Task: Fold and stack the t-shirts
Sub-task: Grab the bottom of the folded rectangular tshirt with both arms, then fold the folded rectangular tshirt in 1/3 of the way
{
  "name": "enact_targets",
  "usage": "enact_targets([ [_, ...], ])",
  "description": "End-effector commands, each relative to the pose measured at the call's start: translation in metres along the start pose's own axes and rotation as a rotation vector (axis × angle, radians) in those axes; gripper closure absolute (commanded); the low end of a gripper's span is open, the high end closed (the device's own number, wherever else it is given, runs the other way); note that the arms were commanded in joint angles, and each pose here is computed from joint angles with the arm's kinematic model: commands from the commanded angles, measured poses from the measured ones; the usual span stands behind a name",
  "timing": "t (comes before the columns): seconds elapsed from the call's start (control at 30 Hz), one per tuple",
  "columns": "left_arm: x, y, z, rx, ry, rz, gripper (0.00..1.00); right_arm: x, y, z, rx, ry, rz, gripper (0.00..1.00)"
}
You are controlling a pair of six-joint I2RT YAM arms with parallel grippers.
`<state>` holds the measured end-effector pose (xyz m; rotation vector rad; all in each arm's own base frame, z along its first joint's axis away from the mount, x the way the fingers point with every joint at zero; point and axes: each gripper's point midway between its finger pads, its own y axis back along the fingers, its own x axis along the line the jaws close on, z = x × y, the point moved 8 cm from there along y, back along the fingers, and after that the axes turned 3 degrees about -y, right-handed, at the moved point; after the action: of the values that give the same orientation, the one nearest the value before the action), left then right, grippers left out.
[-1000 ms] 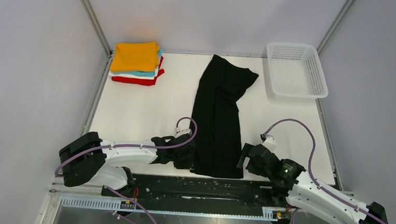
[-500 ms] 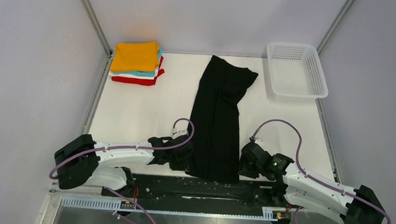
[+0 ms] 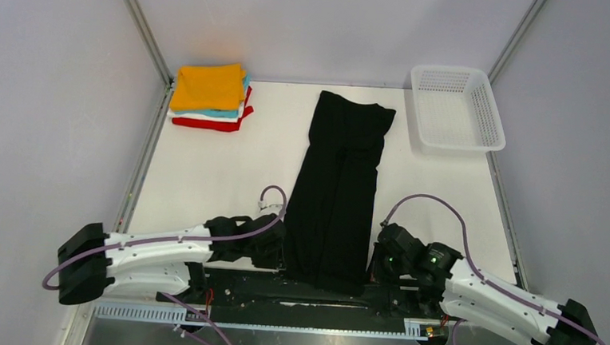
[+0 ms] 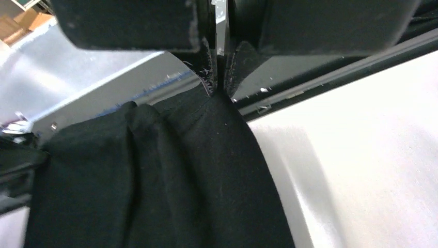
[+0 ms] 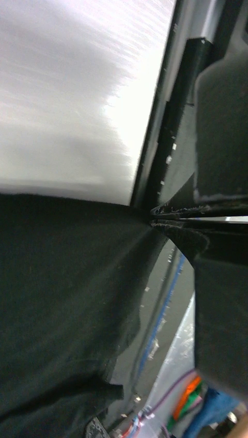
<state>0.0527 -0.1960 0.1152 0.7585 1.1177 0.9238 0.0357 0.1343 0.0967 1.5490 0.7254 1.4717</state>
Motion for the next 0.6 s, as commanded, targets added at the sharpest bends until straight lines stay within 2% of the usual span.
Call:
enact_targets([
  [0.0,-0.004,0.023,-0.006,-0.006,-0.049,-0.105,1.00,0.001,0.019,-0.017,0.119,-0.022,0.051,1.00],
  [0.17,-0.022,0.034,0.008,-0.070,-0.106,-0.179,1.00,0.016,0.020,-0.010,0.074,-0.025,0.132,1.00],
  [0.37,-0.037,0.042,0.054,-0.244,-0.102,-0.158,1.00,0.026,0.033,0.013,-0.117,-0.010,0.118,1.00],
  [0.47,-0.044,0.038,0.074,-0.264,-0.084,-0.203,1.00,0.030,0.038,0.028,-0.179,-0.011,0.120,1.00],
  [0.57,-0.045,0.036,0.102,-0.314,-0.076,-0.175,1.00,0.038,0.043,0.047,-0.235,-0.007,0.139,1.00],
])
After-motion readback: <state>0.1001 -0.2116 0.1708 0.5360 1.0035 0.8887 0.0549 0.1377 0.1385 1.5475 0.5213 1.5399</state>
